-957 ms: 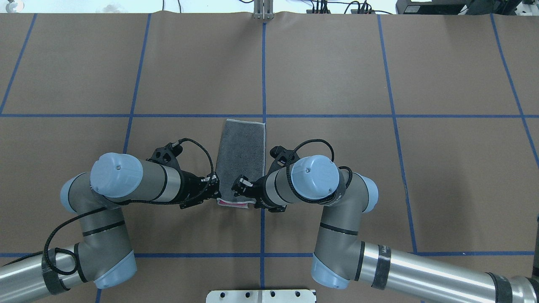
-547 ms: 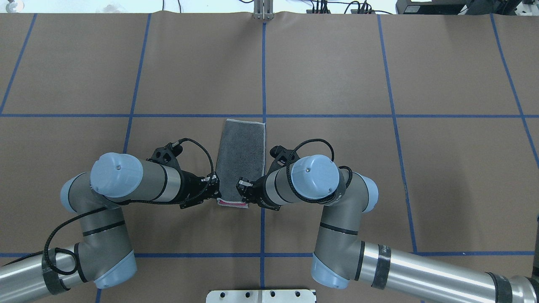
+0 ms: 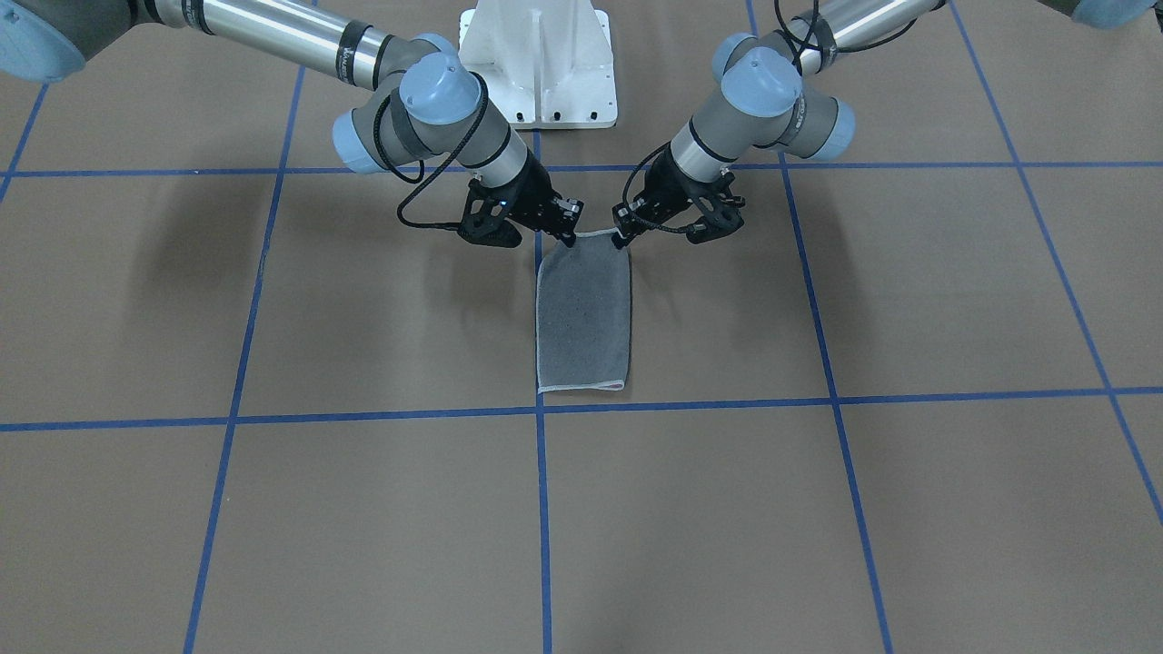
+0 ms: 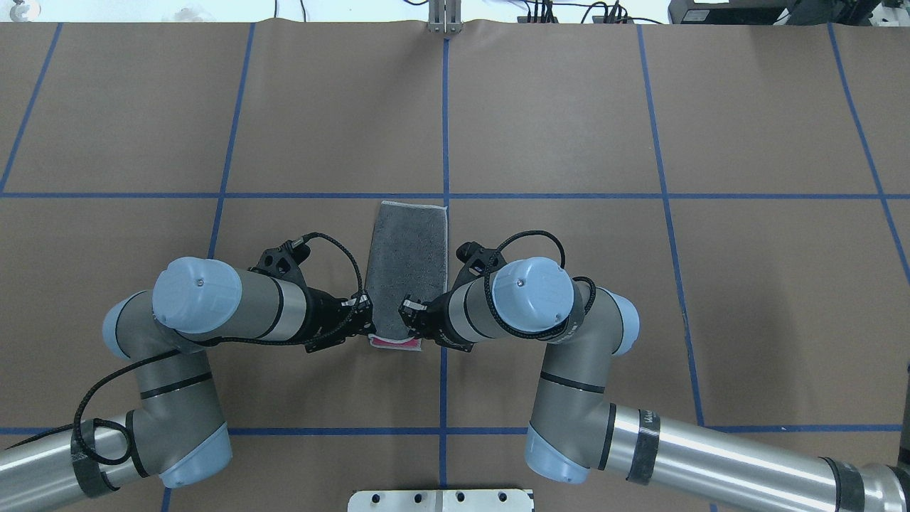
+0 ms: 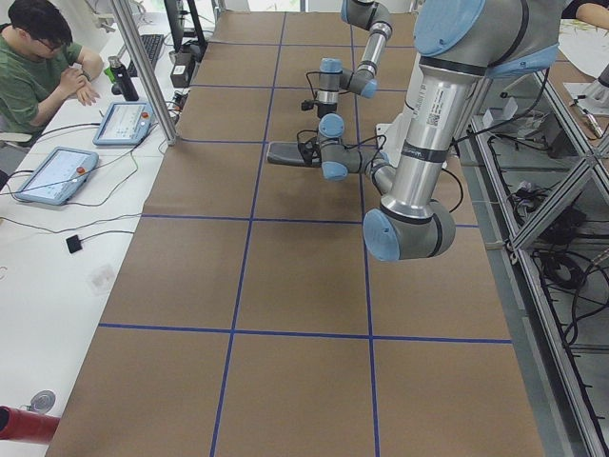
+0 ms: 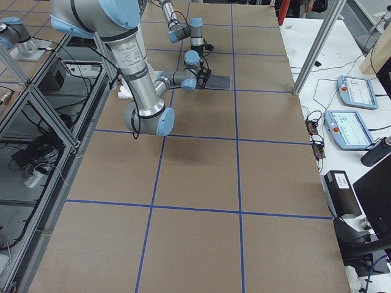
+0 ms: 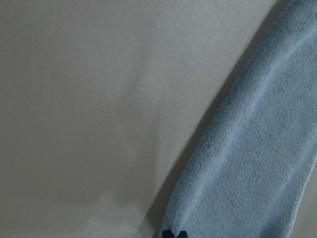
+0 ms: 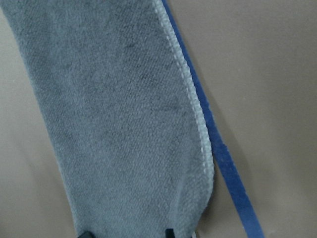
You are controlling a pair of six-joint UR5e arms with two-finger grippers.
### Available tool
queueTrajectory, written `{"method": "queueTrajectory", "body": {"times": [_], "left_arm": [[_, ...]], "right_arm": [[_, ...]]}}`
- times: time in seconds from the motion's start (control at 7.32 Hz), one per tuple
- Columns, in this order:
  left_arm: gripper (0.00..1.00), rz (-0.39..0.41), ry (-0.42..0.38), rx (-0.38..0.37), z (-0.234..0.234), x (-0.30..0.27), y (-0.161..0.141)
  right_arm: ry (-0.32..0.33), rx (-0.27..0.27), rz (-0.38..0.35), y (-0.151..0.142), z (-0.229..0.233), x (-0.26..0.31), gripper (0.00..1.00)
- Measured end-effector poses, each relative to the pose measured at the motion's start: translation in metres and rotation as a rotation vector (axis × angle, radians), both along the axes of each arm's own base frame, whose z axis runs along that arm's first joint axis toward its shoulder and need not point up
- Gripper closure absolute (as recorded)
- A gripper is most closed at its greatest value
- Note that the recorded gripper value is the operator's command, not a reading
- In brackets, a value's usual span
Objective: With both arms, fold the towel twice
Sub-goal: 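Lift the towel's near end with both grippers and fold it away from the robot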
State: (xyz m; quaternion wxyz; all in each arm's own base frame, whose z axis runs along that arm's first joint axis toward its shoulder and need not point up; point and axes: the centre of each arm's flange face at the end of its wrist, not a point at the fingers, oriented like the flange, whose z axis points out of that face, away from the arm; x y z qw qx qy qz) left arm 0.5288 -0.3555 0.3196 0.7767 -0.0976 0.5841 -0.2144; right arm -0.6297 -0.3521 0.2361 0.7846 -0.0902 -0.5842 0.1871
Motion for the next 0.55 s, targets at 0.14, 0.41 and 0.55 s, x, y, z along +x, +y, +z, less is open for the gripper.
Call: {"method": "queueTrajectory", "body": {"times": [0.14,0.41,0.55], "left_arm": [[1.00,-0.004,0.005,0.005,-0.004,-0.002,-0.003],[1.00,-0.024,0.009,0.014,-0.007,-0.010,-0.014],[1.00,-0.038,0.011,0.017,-0.010,-0.014,-0.022]], "right_arm": [[-0.004,-0.001,0.011,-0.006,-0.003,0.004,1.00],[-0.007,-0.004,0.037,-0.021,-0.005,0.013,1.00],[-0.008,-0.006,0.052,-0.030,-0.005,0.018,1.00]]}}
